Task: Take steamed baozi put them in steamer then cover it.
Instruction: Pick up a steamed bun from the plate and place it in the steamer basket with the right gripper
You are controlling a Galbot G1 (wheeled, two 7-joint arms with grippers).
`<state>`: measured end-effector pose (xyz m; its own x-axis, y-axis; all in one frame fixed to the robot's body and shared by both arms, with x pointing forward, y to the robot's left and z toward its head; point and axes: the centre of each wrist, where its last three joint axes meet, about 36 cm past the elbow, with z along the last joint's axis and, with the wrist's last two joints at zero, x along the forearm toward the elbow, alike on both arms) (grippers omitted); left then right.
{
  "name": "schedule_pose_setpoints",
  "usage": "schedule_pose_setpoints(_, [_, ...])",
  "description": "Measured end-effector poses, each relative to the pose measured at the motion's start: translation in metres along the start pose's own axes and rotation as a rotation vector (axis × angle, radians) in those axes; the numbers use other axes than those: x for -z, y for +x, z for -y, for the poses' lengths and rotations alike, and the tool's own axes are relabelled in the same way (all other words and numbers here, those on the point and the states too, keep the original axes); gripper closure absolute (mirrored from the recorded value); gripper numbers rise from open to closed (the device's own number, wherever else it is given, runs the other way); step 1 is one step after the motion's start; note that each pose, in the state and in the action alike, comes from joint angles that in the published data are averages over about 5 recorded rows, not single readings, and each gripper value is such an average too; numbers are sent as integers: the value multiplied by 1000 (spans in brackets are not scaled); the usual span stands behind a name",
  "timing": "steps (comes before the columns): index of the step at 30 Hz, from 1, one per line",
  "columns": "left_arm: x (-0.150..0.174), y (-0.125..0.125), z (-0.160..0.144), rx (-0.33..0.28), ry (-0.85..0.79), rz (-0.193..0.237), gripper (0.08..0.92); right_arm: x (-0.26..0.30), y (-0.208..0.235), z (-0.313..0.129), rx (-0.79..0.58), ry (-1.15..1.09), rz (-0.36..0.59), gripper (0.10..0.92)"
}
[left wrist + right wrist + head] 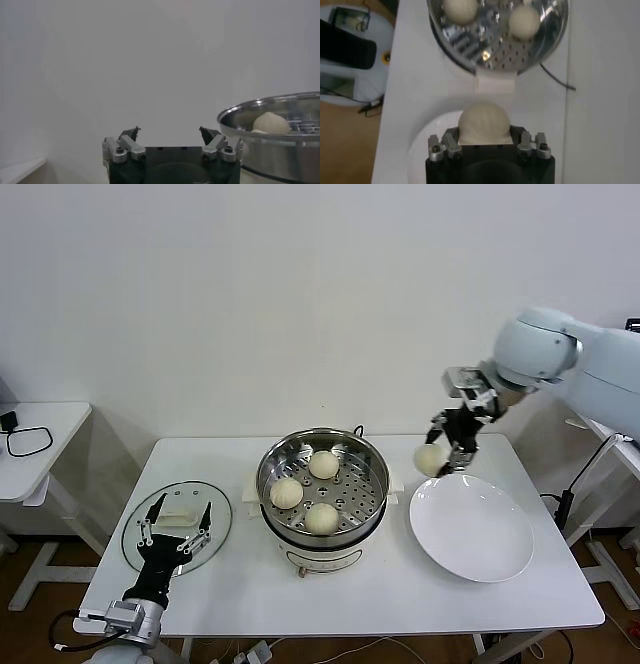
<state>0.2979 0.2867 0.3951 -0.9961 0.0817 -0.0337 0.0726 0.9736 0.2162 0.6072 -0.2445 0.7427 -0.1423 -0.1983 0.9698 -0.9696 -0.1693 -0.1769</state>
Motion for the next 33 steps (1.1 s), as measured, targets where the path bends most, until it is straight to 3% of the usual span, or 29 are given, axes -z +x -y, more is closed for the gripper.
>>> schedule_pose_setpoints(16, [-7, 0, -15, 22, -6, -20, 177, 93, -69, 45, 84, 92, -55, 329])
schedule_pose_setpoints(33, [-13, -2, -23, 34, -8, -35, 177, 109, -149, 60, 134, 98, -98, 327])
